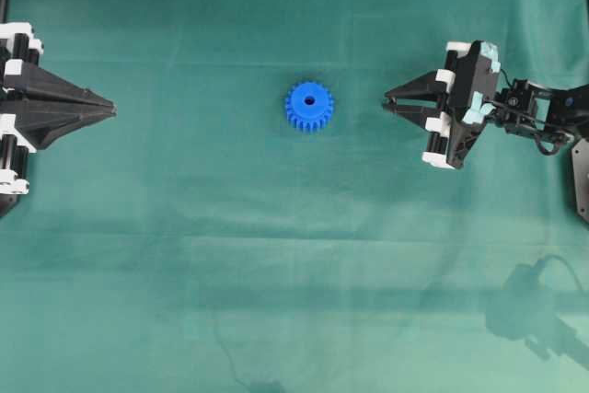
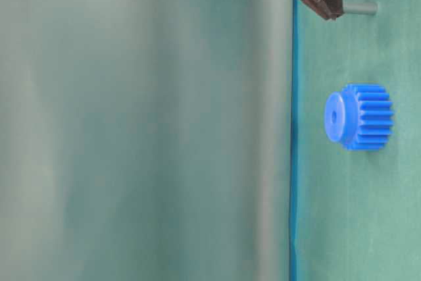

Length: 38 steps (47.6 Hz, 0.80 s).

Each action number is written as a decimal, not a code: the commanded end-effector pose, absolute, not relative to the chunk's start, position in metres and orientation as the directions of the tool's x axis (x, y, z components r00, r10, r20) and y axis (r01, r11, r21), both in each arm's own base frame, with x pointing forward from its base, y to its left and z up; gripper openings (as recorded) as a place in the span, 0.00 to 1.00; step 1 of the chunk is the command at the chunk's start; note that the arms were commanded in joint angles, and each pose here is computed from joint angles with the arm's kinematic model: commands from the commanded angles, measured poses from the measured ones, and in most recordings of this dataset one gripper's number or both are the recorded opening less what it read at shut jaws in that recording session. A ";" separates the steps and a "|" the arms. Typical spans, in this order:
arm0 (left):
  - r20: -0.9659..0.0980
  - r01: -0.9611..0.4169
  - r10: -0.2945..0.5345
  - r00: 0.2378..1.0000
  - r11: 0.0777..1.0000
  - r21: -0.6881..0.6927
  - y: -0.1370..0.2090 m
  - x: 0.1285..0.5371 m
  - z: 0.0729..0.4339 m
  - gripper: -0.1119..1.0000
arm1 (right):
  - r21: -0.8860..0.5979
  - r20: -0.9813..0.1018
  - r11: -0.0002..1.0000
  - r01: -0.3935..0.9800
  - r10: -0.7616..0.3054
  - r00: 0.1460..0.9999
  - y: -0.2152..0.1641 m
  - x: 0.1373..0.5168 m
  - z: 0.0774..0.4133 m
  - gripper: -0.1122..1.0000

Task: Insert the shaft placed at a random location into the center hole of the small gear at another random location.
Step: 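Close the right gripper on the silver shaft and lift it upright, then carry the shaft left over the blue gear's center hole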

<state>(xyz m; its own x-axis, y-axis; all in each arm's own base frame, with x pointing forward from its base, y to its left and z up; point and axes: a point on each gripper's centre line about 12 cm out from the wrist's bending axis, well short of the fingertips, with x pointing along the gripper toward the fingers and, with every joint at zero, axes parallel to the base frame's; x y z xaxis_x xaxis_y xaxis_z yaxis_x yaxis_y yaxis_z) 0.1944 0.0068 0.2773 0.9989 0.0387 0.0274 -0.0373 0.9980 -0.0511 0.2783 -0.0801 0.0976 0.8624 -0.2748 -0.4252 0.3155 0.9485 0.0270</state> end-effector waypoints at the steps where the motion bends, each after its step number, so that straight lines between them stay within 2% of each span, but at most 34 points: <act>1: 0.037 -0.040 0.042 0.998 0.998 -0.053 0.007 0.195 0.281 0.10 | 0.030 -0.402 0.948 0.317 -0.279 0.872 -0.081 0.282 0.104 0.22; 10: 0.035 -0.039 0.041 0.999 0.998 -0.057 0.007 0.195 0.281 0.10 | 0.038 -0.365 0.947 0.318 -0.283 0.887 -0.081 0.282 0.118 0.22; 26: 0.035 -0.039 0.041 0.999 0.998 -0.057 0.007 0.195 0.281 0.10 | 0.051 -0.345 0.949 0.312 -0.277 0.897 -0.080 0.278 0.169 0.22; 38: 0.034 -0.039 0.041 0.999 0.998 -0.057 0.007 0.196 0.280 0.10 | 0.051 -0.342 0.949 0.312 -0.276 0.898 -0.079 0.275 0.176 0.22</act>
<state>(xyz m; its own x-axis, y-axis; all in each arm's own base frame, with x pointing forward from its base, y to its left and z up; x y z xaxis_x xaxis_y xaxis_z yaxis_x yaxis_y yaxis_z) 0.1941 0.0071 0.2764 0.9989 0.0405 0.0228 -0.0392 0.9978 -0.0541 0.2715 -0.0768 0.1675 0.8894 -0.2697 -0.3691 0.3085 0.9500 0.0491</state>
